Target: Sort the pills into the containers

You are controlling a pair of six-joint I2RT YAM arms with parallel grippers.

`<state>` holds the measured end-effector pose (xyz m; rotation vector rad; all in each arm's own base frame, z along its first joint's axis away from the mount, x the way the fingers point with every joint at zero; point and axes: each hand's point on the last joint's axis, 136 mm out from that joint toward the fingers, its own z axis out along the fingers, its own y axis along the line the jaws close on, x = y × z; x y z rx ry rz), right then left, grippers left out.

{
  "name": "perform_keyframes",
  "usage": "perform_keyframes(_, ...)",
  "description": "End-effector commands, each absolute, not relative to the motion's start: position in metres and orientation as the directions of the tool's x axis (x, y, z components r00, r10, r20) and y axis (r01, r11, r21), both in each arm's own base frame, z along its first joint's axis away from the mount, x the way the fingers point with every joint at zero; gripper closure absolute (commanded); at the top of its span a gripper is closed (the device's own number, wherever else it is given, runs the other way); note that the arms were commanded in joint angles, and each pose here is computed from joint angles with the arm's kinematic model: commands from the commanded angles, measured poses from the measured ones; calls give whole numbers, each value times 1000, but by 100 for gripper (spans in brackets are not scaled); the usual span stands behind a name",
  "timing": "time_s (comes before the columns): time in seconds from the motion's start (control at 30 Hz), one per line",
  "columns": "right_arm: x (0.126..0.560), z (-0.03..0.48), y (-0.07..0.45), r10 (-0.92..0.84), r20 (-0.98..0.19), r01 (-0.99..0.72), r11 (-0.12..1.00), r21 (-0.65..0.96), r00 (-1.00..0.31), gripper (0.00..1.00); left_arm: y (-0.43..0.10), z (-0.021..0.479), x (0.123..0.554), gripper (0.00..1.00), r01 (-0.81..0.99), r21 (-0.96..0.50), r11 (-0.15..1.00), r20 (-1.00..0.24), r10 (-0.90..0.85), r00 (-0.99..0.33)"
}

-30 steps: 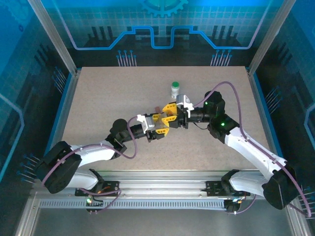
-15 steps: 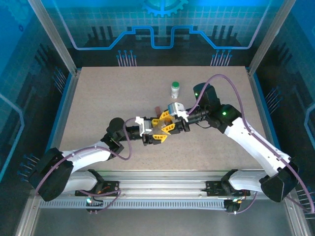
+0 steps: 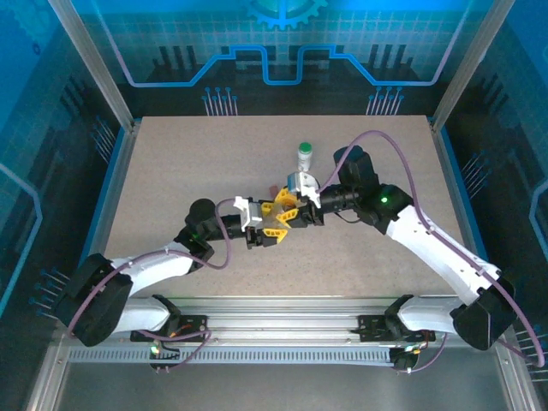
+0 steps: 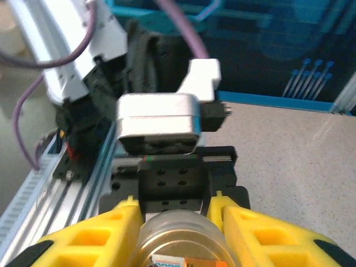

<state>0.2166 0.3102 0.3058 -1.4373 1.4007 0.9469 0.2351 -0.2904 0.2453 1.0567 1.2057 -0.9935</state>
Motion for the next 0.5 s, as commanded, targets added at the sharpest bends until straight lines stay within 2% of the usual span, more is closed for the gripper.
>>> perform_keyframes(0.0,233,258,333,-301,-897,-941,201,273,-324,78,-273,366,255,100,852,278,443,-872,-256,418)
perform_keyframes(0.1,252,252,337,-263,-847,-862,356,360,-462,80,-269,367,268,100,815,274,510,-867,-235,439)
perform_keyframes(0.17,274,241,326,-249,-802,-764,542,349,-543,79,-268,362,277,100,782,288,552,-871,-189,454)
perform_keyframes(0.27,300,230,304,-193,-750,-593,743,310,-633,76,-272,352,287,100,727,335,599,-874,-90,477)
perform_keyframes(0.37,312,231,295,-69,-713,-453,813,365,-698,70,-280,336,292,100,686,384,618,-868,-11,496)
perform_keyframes(0.47,315,234,301,16,-678,-395,803,446,-734,64,-285,321,295,100,664,404,630,-866,30,499)
